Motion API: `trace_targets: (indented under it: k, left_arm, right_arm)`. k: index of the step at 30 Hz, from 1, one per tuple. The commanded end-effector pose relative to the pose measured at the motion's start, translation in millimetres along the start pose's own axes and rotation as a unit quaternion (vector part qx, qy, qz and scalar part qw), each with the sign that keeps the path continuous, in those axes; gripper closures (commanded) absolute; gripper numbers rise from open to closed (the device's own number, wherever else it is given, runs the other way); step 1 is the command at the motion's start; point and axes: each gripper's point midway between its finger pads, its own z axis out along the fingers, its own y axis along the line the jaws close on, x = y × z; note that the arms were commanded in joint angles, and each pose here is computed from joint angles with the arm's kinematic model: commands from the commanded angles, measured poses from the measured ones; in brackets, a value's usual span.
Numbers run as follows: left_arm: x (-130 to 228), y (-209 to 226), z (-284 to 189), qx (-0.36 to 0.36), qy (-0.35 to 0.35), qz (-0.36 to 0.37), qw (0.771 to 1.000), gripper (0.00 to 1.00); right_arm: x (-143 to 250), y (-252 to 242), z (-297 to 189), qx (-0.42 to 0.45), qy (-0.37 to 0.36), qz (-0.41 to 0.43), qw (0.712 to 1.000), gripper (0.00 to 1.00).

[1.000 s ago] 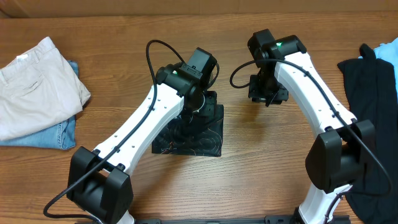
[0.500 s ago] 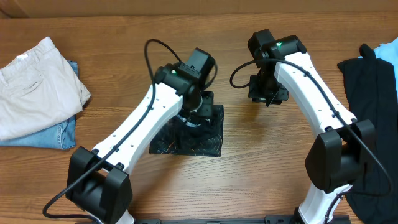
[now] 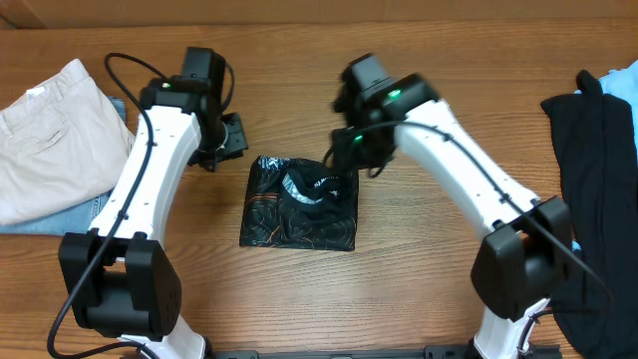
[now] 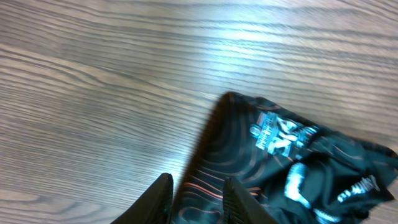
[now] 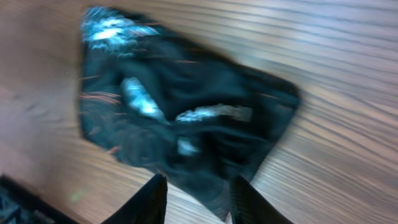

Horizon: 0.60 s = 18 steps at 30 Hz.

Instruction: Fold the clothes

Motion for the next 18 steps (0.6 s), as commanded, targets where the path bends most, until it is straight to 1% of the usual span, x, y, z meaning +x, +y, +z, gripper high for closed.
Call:
trace_targets:
  k: [1, 5, 7, 9, 11, 13, 14, 18]
  left_arm:
    - [-6.7, 6.8, 10.9, -0.014, 0.007, 0.016, 1.0, 0.69]
    - [-4.4, 7.7, 26.7, -0.021, 0.026, 0.031, 0.999, 0.68]
    - [-1.2, 8.4, 39.8, -0.026, 0.044, 0.031, 0.998, 0.68]
    - [2.2, 7.6, 48.8, -0.025, 0.058, 0.031, 0.998, 0.68]
    - [6.8, 3.6, 57.2, -0.014, 0.075, 0.035, 0.996, 0.68]
    - [11.7, -1.6, 63.8, 0.002, 0.092, 0.041, 0.995, 0.69]
    - [13.2, -3.8, 65.3, 0.008, 0.097, 0.043, 0.994, 0.68]
    - [14.5, -5.4, 66.5, 0.013, 0.101, 0.042, 0.994, 0.68]
  right_arm:
    - [5.2, 31.8, 18.9, -0.027, 0.011, -0.023, 0.999, 0.6]
    - [13.0, 48.9, 47.7, -0.027, 0.032, -0.046, 0.998, 0.59]
    - [13.1, 56.3, 69.4, -0.026, 0.038, -0.058, 0.997, 0.58]
    - [9.6, 52.9, 78.5, -0.011, 0.033, -0.049, 0.998, 0.59]
    - [4.2, 43.5, 83.4, 0.016, 0.022, -0.028, 0.999, 0.58]
    - [-0.4, 36.7, 84.9, 0.035, 0.011, -0.025, 0.999, 0.57]
    - [-1.6, 34.7, 84.8, 0.042, 0.008, -0.026, 0.999, 0.54]
    - [-1.3, 36.3, 85.0, 0.037, 0.009, -0.026, 0.999, 0.52]
